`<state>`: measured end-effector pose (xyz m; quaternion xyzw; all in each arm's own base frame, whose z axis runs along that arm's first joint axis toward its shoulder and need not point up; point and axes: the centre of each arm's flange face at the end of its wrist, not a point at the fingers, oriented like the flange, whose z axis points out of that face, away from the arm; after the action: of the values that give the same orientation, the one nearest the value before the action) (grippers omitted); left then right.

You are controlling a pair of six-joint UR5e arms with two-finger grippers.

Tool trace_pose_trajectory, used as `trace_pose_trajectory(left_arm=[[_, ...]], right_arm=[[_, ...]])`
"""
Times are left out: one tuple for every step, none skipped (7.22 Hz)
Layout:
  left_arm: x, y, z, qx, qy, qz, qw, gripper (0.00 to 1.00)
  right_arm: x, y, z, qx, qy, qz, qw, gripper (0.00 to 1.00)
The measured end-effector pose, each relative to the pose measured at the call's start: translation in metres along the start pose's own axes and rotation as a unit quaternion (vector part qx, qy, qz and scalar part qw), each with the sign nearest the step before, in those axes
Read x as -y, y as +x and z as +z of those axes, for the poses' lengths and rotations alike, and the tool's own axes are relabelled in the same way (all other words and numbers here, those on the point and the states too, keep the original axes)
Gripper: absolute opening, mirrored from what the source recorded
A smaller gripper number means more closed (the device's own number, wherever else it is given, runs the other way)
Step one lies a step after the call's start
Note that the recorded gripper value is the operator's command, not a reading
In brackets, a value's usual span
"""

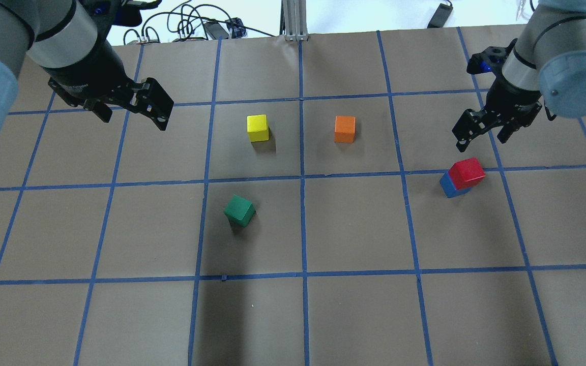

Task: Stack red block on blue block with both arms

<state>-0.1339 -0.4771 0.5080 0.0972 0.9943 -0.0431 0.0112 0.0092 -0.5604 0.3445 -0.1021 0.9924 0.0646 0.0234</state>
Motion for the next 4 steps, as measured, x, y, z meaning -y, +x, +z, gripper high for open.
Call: trace_pose_trajectory(left_arm=[[0.000, 0.000, 0.000, 0.000, 0.000, 0.000, 1.0000, 1.00], [0.000, -0.001, 0.000, 0.001, 0.000, -0.001, 1.0000, 1.00], [0.000, -0.001, 0.000, 0.001, 0.000, -0.001, 1.0000, 1.00], [0.000, -0.001, 0.000, 0.000, 0.000, -0.001, 1.0000, 1.00]], right_arm=[[0.003, -0.011, -0.030, -0.006, 0.008, 0.009, 0.9999, 1.00], [0.004, -0.017, -0.053, -0.010, 0.019, 0.014, 0.9997, 1.00], [0.004, -0.020, -0.066, -0.012, 0.029, 0.017, 0.9994, 1.00], [-0.002, -0.026, -0.080, -0.016, 0.040, 0.025, 0.9988, 1.00]])
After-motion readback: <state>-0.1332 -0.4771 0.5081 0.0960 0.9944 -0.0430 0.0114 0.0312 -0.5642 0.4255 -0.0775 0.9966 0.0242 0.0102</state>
